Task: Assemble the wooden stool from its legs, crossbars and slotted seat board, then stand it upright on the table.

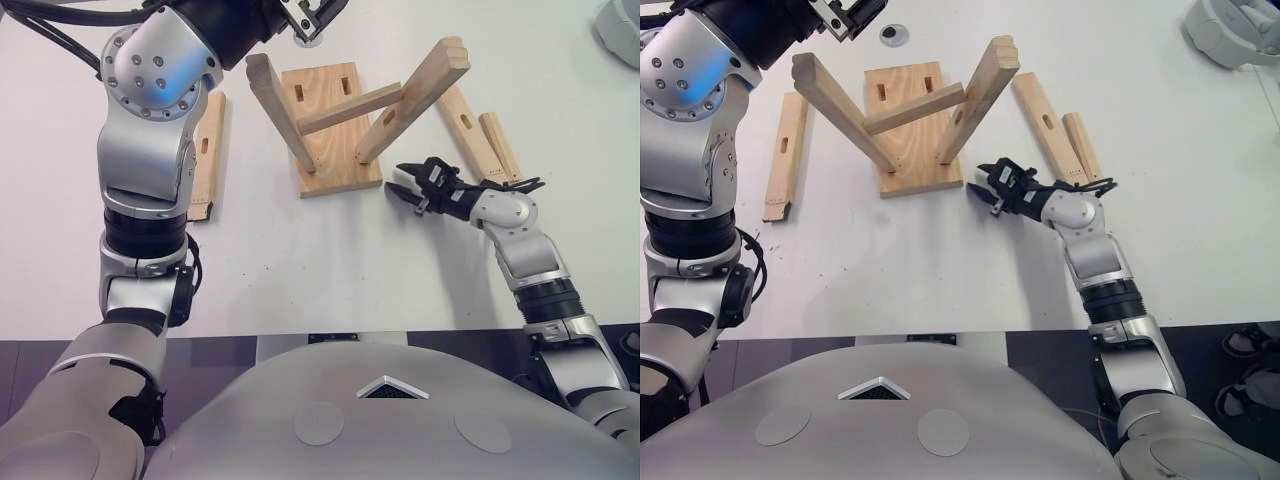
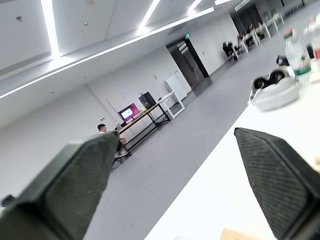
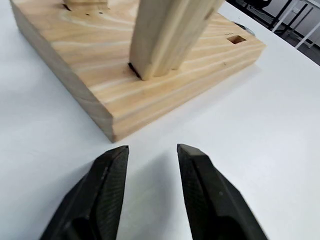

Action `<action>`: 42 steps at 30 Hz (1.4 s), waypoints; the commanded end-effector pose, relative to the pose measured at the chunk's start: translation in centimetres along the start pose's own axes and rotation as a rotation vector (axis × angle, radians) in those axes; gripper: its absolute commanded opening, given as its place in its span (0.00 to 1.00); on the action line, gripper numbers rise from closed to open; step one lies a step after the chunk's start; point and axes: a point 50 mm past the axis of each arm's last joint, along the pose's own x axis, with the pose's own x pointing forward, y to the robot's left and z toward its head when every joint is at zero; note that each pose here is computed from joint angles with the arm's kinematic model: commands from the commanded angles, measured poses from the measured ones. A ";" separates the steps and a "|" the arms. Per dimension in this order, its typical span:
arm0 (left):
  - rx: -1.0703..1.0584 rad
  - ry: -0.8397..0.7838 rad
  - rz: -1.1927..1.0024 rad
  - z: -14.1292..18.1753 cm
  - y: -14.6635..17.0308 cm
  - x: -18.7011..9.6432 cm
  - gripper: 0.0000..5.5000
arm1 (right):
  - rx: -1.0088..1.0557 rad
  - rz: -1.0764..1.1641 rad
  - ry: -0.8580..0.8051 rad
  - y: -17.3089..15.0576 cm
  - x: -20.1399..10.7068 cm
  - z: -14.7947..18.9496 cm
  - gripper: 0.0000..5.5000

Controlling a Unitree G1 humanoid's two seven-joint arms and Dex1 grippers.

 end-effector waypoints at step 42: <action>-0.137 0.623 0.198 -9.6 -11.8 -0.5 0.77 | 0.200 -0.391 -0.045 0.1 0.2 2.6 0.33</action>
